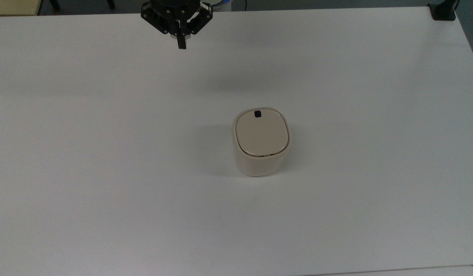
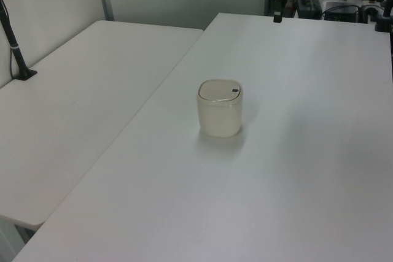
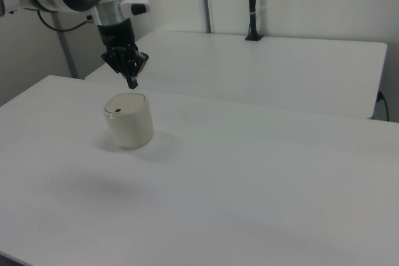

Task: Open the trash bin
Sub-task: 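Move the gripper over the cream bin and lower onto the lid tab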

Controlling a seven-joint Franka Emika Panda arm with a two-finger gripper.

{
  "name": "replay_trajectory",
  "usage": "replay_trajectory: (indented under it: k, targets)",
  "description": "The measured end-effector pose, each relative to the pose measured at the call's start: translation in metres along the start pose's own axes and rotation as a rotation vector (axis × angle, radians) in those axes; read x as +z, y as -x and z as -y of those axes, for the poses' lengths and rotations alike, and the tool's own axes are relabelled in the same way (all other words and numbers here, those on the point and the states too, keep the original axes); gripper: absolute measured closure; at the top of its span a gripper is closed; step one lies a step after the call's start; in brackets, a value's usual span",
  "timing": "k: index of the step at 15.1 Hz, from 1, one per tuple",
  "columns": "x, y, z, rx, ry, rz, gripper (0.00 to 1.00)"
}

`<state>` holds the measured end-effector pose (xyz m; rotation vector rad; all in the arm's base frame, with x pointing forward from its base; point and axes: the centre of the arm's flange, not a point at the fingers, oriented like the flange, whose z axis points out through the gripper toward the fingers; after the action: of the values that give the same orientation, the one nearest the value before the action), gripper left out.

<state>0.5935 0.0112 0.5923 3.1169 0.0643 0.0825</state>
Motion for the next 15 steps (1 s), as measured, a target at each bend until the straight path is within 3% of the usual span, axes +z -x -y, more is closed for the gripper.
replay_trajectory:
  k: [6, 15]
  targets:
    - [0.013, -0.006, 0.017, -0.051, -0.003, 0.013, 0.99]
    - [0.084, -0.055, 0.131, -0.213, -0.025, -0.137, 0.99]
